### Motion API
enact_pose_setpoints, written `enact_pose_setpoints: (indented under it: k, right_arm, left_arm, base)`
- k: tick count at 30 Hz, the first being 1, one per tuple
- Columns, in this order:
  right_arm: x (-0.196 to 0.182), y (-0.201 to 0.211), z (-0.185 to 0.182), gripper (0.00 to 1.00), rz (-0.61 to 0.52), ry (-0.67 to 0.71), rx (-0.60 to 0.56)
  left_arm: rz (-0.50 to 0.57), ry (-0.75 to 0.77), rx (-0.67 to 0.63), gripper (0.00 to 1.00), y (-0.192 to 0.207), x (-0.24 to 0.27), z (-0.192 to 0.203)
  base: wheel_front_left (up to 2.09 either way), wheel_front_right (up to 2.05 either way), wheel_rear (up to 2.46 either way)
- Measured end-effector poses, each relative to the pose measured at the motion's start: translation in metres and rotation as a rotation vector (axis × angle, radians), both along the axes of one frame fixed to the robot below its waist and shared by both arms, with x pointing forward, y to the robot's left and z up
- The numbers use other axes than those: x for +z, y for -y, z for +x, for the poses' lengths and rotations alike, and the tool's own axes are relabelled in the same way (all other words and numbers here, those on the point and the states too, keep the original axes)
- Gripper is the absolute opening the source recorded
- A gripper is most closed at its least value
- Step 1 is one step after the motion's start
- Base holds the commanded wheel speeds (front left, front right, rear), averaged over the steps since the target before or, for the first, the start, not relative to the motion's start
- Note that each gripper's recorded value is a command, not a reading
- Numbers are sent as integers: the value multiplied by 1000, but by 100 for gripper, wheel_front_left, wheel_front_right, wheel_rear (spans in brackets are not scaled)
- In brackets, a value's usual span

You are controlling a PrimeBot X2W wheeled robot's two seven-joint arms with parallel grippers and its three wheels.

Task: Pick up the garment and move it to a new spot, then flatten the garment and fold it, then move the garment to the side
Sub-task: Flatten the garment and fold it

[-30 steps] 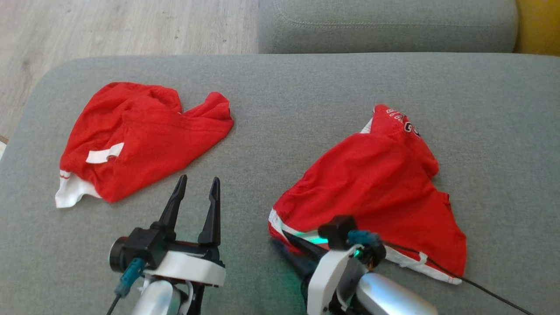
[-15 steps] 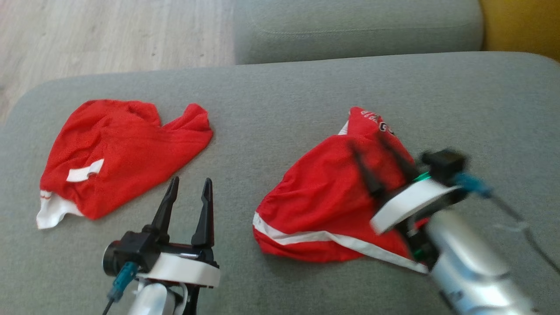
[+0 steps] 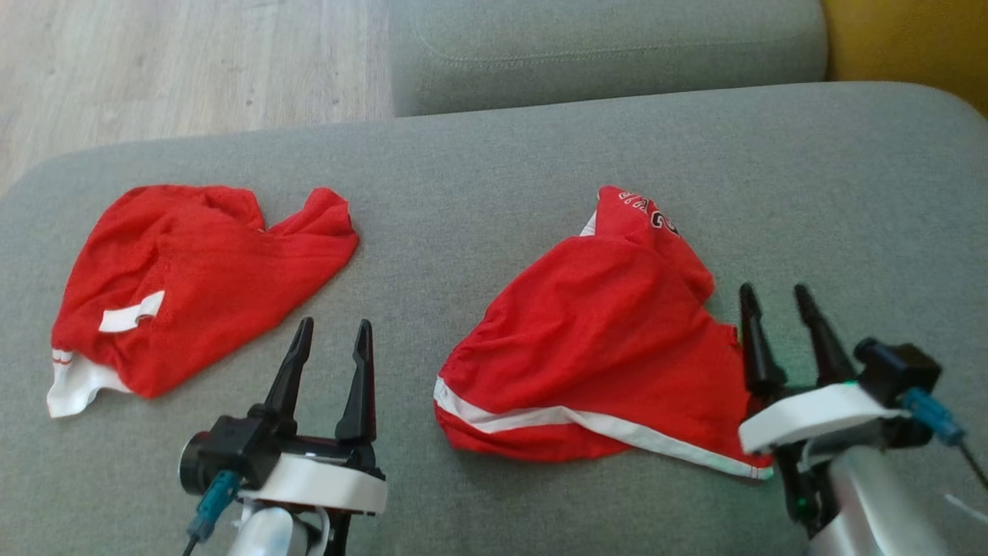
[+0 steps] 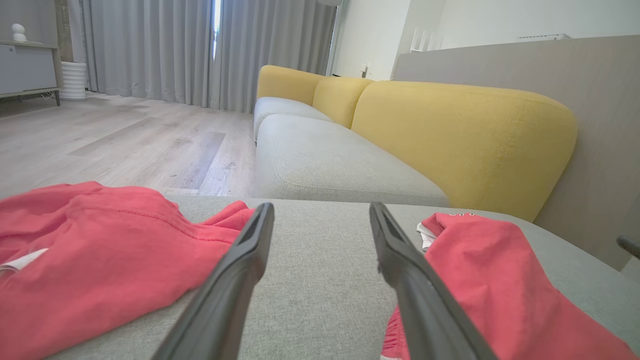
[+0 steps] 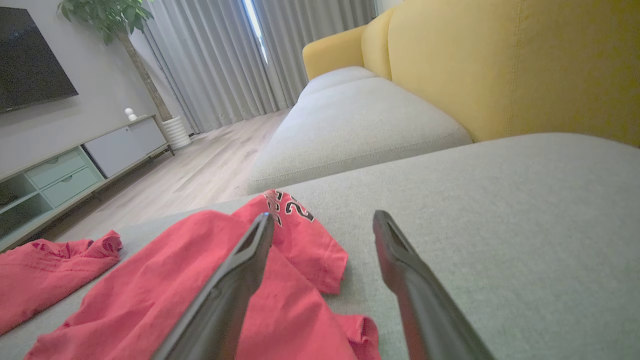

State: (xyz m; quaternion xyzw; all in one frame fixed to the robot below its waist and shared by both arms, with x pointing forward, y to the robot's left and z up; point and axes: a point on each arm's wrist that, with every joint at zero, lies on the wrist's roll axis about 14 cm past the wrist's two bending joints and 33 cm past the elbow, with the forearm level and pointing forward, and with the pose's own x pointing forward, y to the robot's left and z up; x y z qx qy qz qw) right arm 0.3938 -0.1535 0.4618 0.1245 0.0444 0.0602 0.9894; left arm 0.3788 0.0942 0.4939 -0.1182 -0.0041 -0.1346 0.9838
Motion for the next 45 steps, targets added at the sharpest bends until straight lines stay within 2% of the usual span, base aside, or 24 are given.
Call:
enact_pose_setpoints:
  k: [5,8,13,17,23,28,29,30,37,45]
  right_arm:
    - [11,11,14,100,-29,25,-29]
    - [6,17,28,100,-56,-16,-43]
    - [-9,13,52,100,-62,-123,-27]
    - [-36,-1,65,100,-51,-266,15]
    - [-85,-23,60,100,-90,-501,101]
    - [-93,-30,68,100,-121,-546,133]
    - [-92,-31,71,45,-129,-546,139]
    - [-92,-31,73,0,-141,-542,144]
    - [-76,-8,94,0,-186,-471,103]
    - [-13,35,151,0,-320,-303,34]
  left_arm:
    - [1,-18,-2,100,0,-6,1]
    - [3,-39,7,100,-3,-13,2]
    - [8,-57,29,100,-11,-20,7]
    - [13,-64,43,100,-16,-22,10]
    - [21,-78,63,100,-24,-27,10]
    - [24,-90,79,100,-29,-31,9]
    - [24,-92,81,100,-30,-31,9]
    - [25,-93,82,100,-30,-32,9]
    - [24,-97,82,100,-29,-33,10]
    - [17,-90,63,100,-22,-30,15]
  base:
    - [0,0,0]
    - [0,0,0]
    - [0,0,0]
    - [0,0,0]
    - [0,0,0]
    - [0,0,0]
    - [0,0,0]
    - [0,0,0]
    - [0,0,0]
    - [0,0,0]
